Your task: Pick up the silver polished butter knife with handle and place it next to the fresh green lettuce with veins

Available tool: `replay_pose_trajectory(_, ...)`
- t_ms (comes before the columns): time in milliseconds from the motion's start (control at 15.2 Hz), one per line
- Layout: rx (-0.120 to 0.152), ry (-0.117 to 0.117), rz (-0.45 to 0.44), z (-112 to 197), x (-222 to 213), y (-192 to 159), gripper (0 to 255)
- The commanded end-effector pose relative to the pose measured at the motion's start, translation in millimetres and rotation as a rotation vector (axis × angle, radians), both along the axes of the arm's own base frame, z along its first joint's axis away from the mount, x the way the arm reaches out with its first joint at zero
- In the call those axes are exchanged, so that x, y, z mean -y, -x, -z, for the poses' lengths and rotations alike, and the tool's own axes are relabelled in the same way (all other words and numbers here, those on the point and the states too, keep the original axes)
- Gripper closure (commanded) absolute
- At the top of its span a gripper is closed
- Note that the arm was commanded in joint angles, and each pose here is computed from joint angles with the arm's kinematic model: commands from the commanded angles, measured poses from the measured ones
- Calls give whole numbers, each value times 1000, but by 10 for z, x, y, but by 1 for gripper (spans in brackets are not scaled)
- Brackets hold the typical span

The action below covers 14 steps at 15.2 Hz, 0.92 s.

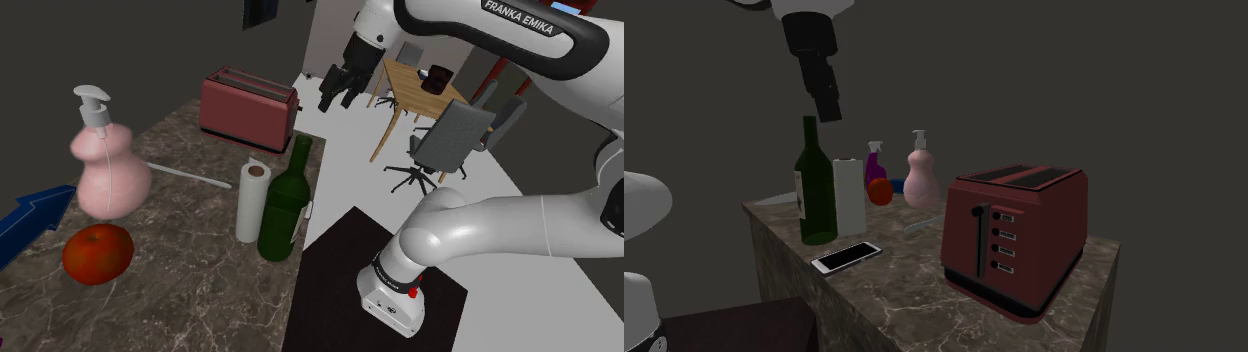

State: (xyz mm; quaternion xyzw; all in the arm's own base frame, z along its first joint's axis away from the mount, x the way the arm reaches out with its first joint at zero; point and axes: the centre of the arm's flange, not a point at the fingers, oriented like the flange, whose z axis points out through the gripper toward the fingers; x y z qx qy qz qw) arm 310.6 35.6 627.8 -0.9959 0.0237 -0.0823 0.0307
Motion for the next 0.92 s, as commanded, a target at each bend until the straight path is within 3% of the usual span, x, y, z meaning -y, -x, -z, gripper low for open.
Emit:
replay_pose_trajectory(0,0,0,0,0,0,0,0)
replay_pose_trajectory(858,-81,48,-247,890,-801,-1371,0)
